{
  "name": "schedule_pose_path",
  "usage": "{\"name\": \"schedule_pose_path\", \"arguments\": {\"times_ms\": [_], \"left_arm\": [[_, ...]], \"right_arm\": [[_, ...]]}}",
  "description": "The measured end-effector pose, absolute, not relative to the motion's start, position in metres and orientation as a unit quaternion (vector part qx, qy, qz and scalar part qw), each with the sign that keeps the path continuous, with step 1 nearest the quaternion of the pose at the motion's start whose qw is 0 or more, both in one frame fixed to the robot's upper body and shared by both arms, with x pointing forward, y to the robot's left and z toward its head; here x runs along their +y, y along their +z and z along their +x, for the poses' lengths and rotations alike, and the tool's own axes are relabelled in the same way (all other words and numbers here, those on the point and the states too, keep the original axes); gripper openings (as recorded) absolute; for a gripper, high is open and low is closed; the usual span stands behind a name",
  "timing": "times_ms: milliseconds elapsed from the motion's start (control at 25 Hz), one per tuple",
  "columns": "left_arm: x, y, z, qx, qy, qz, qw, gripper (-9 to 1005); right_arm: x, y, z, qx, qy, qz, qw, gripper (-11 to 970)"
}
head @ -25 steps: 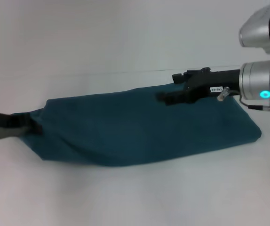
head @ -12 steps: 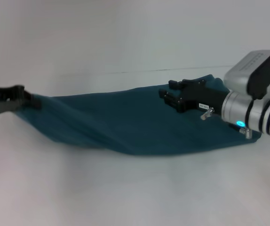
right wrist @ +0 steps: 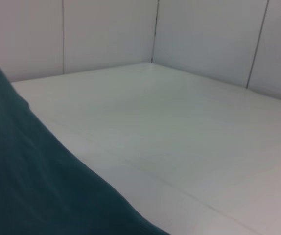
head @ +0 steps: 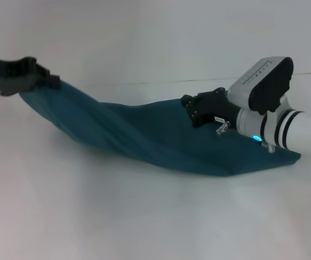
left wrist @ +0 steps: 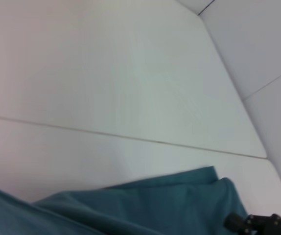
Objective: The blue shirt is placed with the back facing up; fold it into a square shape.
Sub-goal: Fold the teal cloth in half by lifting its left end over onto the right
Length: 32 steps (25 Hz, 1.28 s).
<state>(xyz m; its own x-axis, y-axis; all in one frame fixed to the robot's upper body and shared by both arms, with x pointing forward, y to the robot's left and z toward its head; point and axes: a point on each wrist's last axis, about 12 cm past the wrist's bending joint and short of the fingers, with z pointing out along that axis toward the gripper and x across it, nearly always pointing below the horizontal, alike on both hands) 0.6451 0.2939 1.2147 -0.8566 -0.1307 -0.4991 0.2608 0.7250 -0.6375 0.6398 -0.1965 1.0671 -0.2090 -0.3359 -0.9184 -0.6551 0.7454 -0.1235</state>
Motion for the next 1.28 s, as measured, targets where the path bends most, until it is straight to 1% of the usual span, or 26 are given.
{"name": "schedule_pose_path", "arguments": {"times_ms": [40, 200, 880, 1280], "left_arm": [[0.289, 1.220, 0.650, 0.887, -0.373, 0.041, 0.269, 61], [0.282, 1.226, 0.655, 0.884, -0.377, 0.048, 0.271, 61], [0.275, 1.230, 0.662, 0.878, -0.379, 0.053, 0.288, 62], [0.277, 1.219, 0.659, 0.882, -0.369, 0.046, 0.289, 61]], "right_arm": [[-0.195, 1.068, 0.640, 0.761, 0.147, -0.326, 0.541, 93], [-0.191, 1.070, 0.643, 0.757, 0.143, -0.333, 0.544, -1], [-0.192, 1.072, 0.645, 0.758, 0.148, -0.326, 0.545, -1], [-0.208, 1.072, 0.644, 0.779, 0.168, -0.276, 0.537, -1]]}}
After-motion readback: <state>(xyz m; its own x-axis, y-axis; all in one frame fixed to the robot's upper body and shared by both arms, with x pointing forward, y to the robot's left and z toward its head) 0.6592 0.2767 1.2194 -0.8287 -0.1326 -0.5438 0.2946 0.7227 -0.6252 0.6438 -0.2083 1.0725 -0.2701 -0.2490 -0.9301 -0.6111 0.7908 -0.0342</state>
